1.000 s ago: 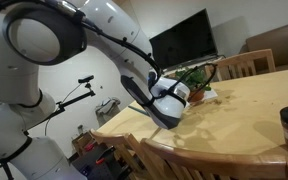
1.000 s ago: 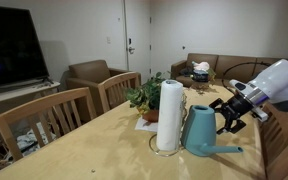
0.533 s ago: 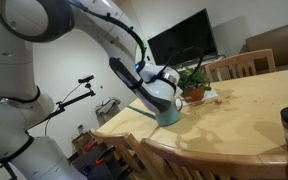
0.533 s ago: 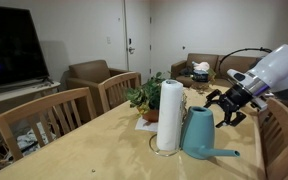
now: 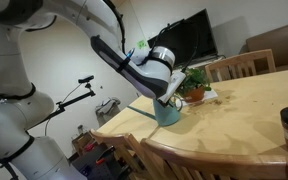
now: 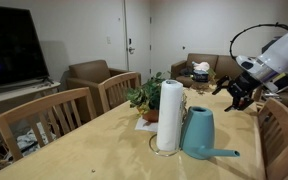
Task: Use the watering can to water the plant
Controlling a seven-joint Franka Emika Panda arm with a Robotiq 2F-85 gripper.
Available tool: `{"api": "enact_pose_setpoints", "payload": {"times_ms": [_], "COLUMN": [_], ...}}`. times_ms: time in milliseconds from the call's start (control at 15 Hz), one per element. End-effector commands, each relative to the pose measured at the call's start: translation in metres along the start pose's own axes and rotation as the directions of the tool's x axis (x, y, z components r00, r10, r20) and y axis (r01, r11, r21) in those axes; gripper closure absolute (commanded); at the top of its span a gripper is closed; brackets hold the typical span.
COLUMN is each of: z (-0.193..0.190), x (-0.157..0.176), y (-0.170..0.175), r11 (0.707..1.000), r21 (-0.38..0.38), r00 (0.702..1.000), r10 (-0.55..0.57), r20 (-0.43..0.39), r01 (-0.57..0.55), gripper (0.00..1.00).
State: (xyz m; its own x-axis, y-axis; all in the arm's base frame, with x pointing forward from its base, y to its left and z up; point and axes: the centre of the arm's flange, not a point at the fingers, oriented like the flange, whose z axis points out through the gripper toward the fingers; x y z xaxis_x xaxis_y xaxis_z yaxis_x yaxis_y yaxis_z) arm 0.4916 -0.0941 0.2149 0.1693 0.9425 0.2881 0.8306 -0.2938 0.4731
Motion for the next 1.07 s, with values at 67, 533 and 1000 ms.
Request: {"api": "enact_pose_setpoints", "payload": {"times_ms": [67,533,1000], "z": [0.004,0.028,0.061], "x": [0.019,0.044,0.033], "y": [0.006,0.018,0.022], "r11": [0.995,0.967,0.955], "r21": [-0.006,-0.058,-0.064], "r00": [0.994,0.955,0.927], "r10": [-0.103,-0.253,-0.296], "r20": [-0.031,-0.154,-0.232], "r01": [0.103,0.246,0.289], "gripper": [0.00,0.00,0.00]}}
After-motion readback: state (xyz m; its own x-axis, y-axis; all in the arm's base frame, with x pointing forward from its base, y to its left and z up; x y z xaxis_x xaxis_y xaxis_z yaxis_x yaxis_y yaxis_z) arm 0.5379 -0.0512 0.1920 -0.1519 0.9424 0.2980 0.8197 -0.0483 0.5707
